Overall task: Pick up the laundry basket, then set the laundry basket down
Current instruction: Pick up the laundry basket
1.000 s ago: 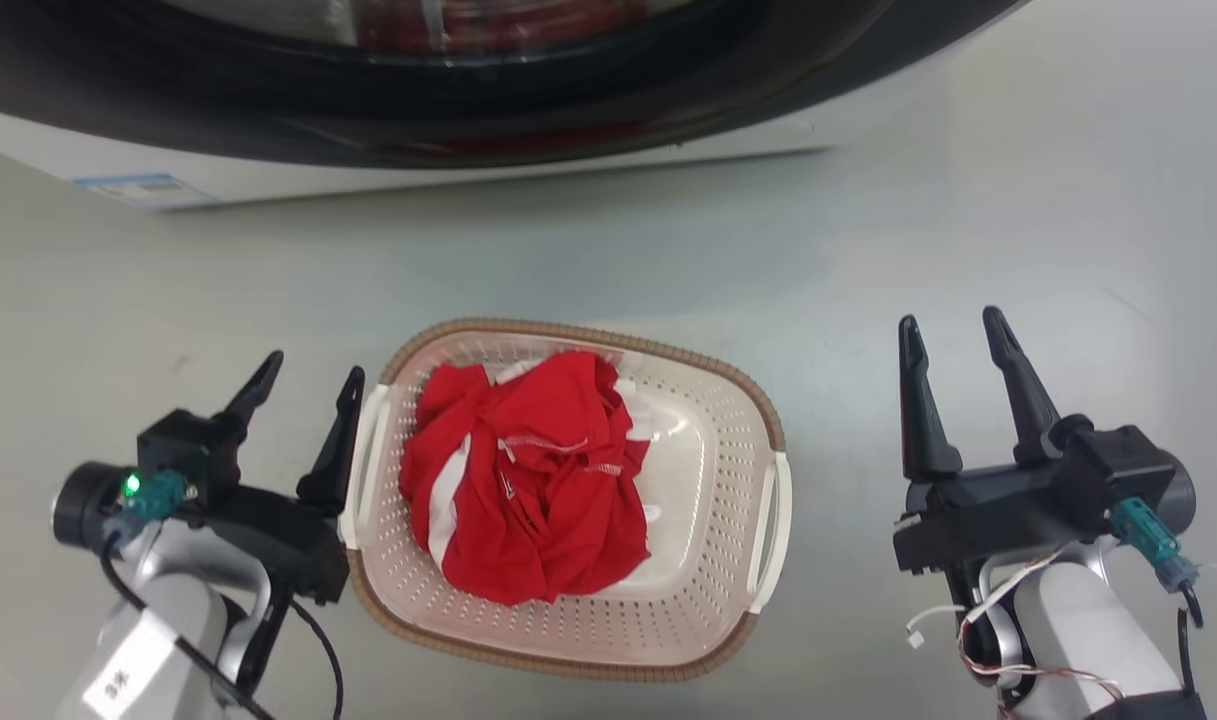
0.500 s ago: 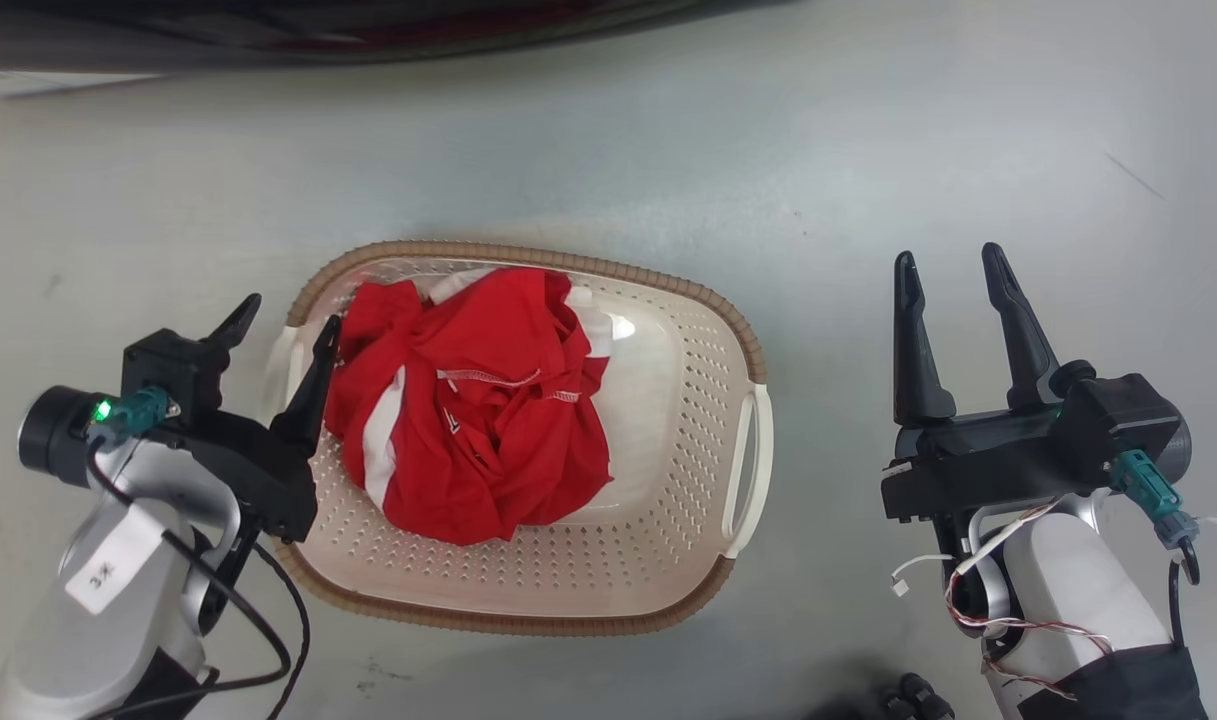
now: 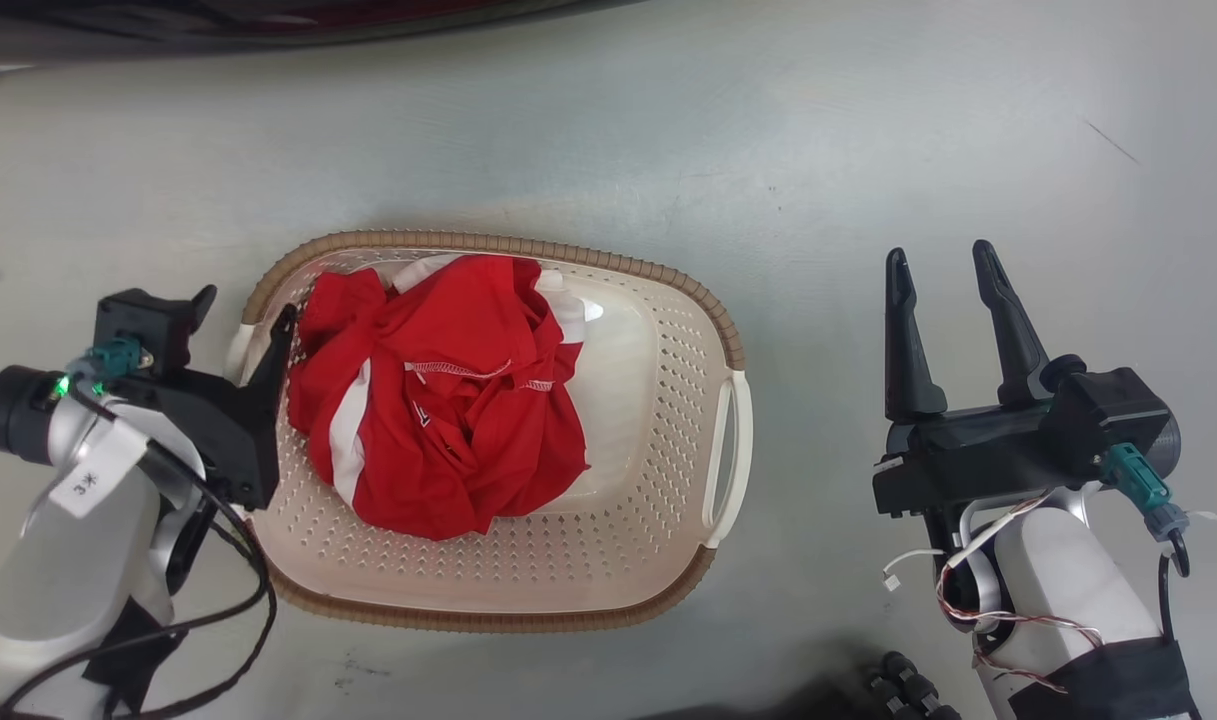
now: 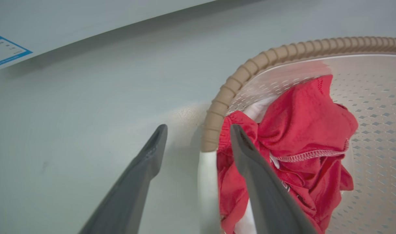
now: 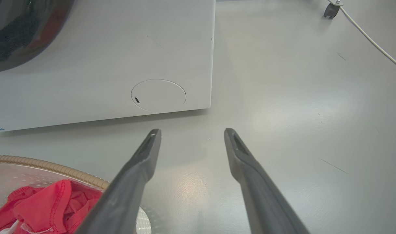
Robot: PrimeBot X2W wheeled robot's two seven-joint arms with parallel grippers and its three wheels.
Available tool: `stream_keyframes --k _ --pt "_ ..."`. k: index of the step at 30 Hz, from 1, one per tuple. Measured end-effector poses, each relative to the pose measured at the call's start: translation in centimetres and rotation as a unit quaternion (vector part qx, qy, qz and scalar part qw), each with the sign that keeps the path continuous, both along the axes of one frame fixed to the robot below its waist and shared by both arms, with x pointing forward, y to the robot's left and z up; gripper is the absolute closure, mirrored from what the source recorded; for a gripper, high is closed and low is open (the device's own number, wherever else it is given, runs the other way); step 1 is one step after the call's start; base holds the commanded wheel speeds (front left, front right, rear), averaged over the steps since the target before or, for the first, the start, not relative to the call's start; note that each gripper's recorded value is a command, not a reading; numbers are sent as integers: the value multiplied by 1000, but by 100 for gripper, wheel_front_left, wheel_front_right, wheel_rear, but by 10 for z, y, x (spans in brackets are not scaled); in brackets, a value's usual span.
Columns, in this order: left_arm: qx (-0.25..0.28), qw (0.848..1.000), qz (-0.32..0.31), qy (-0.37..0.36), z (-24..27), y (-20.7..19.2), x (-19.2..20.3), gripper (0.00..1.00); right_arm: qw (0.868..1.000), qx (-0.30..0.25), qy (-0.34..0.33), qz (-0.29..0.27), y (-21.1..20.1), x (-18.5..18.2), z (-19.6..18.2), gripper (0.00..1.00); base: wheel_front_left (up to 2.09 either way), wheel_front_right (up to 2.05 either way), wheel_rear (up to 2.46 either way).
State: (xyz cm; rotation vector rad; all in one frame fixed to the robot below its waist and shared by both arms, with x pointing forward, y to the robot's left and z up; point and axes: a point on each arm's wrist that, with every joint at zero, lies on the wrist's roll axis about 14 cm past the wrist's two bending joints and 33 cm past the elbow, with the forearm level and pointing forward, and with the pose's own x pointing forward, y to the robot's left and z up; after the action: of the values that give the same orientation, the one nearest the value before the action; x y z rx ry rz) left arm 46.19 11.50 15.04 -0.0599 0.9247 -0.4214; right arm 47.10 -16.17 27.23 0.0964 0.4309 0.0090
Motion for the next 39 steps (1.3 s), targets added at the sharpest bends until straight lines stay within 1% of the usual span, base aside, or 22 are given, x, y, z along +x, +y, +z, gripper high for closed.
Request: stream_keyframes --k 2,3,4,5,6,10,18,26,39 --pt "3 1000 1 6 -3 1 2 0 1000 -1 1 0 0 0 0 0 0 0 0" --pt "6 1000 0 10 -5 1 2 41 1000 -1 1 0 -1 0 -1 0 0 0 0" --pt "8 1000 -1 13 -6 1 2 62 1000 -2 1 0 -1 -1 -1 0 0 0 0" --pt "10 1000 -3 17 -8 2 1 73 1000 -3 2 0 -1 -1 -1 0 0 0 0" --pt "12 1000 -4 20 -9 2 0 100 1000 -3 3 -1 -2 -1 -2 0 0 0 0" --pt "11 999 -11 32 -13 -2 -3 100 1000 -4 5 -3 -4 -2 -2 0 0 0 0" --pt "9 999 -3 42 -16 -2 -2 100 1000 -5 7 -4 -5 -3 -3 0 0 0 0" --pt "-1 997 43 65 -20 4 -9 100 1000 -1 3 -3 -4 1 -2 0 0 0 0" --pt "-4 994 68 91 -18 8 -30 100 1000 5 -11 5 4 9 5 0 0 0 0"
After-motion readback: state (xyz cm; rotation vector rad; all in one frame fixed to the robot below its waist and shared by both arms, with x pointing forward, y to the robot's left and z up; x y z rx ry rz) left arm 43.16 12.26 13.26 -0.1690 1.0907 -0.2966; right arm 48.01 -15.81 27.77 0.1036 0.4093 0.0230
